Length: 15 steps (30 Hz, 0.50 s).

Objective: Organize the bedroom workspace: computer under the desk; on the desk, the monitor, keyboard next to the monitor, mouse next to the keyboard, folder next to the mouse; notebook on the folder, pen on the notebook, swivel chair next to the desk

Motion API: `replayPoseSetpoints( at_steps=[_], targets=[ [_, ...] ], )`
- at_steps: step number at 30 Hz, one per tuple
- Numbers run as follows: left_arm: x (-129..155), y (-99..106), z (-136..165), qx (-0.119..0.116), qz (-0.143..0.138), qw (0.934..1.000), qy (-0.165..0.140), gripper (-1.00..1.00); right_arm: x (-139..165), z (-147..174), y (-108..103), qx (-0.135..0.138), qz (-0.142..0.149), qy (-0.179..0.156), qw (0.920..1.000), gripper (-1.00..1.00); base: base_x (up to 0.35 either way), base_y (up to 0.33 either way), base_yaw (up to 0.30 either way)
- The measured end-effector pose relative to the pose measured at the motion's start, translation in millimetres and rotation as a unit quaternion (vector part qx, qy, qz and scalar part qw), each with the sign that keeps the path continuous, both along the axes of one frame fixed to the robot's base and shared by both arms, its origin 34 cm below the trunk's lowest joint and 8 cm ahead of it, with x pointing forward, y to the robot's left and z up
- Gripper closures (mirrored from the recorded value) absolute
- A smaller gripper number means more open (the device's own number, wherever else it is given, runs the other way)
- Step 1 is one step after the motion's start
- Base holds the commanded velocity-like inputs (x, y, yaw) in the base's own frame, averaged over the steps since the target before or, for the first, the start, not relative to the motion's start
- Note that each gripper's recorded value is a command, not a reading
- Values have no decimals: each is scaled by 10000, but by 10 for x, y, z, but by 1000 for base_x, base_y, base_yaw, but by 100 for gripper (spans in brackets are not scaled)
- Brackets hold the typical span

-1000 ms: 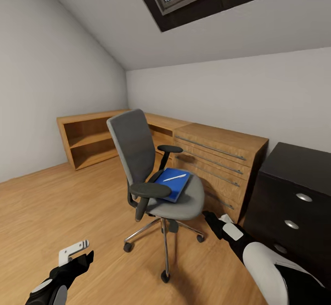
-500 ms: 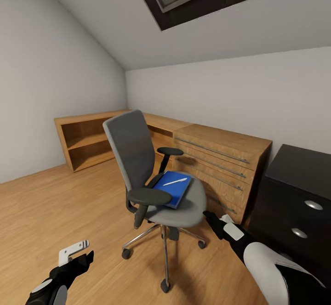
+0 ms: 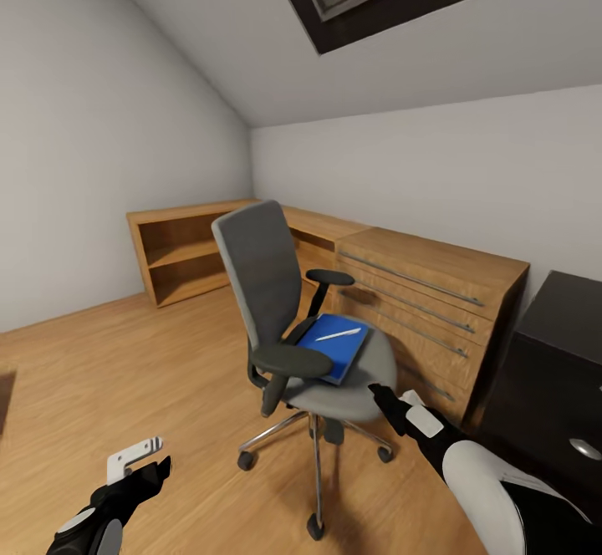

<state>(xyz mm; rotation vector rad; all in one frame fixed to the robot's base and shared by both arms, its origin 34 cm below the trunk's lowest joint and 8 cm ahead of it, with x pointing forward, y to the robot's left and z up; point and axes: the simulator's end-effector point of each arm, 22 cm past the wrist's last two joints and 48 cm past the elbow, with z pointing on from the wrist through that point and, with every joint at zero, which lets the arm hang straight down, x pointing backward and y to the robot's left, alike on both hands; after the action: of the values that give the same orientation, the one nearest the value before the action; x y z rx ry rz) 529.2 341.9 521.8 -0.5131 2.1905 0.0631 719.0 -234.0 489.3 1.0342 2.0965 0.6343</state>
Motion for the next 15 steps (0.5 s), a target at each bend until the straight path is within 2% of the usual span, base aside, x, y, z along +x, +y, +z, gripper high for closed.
replayPoseSetpoints(
  at_steps=[1, 2, 5, 9, 15],
  targets=[
    [0, 0, 0, 0, 0, 10000, 0, -100, -1, -1, 2, 0, 1, 1, 10000, -100, 261, 0, 243],
    [0, -1, 0, 0, 0, 10000, -1, -100, -25, -34, -19, -113, 35, 58, 9999, -100, 137, 0, 232],
    [0, -2, -1, -2, 0, 10000, 0, -100, 10, 12, 10, 35, -13, -17, 10000, -100, 60, 0, 220],
    [0, 0, -3, 1, 3, 10000, 4, -100, -10, -18, -2, -56, 30, 23, 10000, -100, 17, 0, 207],
    [-1, 6, -3, 5, 8, 10000, 5, -100, -7, -12, 37, -1, 27, 15, 10000, -100, 1, 0, 201]
  ],
)
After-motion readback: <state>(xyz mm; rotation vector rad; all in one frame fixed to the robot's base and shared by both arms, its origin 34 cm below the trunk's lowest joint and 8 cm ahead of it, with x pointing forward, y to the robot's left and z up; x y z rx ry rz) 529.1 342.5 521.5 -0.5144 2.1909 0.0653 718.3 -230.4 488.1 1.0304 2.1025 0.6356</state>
